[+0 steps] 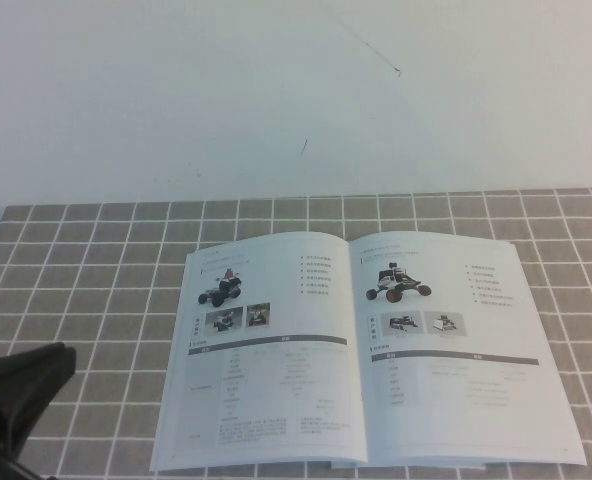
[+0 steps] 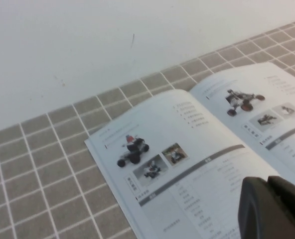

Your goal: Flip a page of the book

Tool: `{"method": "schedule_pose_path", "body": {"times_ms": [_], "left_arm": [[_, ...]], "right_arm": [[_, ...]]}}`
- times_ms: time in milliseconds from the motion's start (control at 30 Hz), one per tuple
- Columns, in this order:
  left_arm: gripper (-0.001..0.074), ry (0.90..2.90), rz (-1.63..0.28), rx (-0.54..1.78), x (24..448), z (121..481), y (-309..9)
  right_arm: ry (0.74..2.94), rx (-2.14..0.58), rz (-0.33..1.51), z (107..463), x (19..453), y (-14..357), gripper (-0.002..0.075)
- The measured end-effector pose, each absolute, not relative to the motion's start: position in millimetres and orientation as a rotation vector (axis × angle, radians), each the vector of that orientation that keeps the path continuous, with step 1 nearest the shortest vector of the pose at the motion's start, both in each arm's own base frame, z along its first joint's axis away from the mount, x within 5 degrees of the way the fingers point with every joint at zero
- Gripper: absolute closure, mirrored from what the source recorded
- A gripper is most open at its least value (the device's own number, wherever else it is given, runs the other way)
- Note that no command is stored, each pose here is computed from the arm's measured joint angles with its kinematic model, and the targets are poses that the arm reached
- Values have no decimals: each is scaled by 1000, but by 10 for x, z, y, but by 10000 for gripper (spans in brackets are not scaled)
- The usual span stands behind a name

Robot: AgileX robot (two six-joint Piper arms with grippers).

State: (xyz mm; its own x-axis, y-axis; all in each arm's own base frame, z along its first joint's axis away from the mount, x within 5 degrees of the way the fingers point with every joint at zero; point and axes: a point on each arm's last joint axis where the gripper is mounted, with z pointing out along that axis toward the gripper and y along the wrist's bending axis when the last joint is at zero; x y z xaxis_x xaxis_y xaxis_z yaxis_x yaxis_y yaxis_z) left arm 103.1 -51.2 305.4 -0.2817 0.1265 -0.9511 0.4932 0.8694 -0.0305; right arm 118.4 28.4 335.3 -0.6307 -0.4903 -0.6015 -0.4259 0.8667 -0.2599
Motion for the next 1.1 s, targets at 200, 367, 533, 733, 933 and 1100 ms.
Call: {"method": "schedule_pose_path", "body": {"times_ms": [200,367,533,733,933,1100], "left_arm": [[738,1747,-341,452,862,3027,-441],[738,1699,-320,469,740,2992,-408],[738,1673,-317,473,691,3011,-397],[738,1702,-378,478,669,2989,-428],[738,1757,-455,511,626,2941,-475],[738,1789,-477,544,602,2909,-495]], "right_arm": [[2335,-633,-91,2958,971,226,727],[2300,-555,-45,2701,758,165,727],[2253,-499,-2,2621,601,125,727],[2227,-480,41,2621,540,128,727],[2228,-478,48,2621,539,132,727],[2228,-478,48,2621,539,132,727]]}}
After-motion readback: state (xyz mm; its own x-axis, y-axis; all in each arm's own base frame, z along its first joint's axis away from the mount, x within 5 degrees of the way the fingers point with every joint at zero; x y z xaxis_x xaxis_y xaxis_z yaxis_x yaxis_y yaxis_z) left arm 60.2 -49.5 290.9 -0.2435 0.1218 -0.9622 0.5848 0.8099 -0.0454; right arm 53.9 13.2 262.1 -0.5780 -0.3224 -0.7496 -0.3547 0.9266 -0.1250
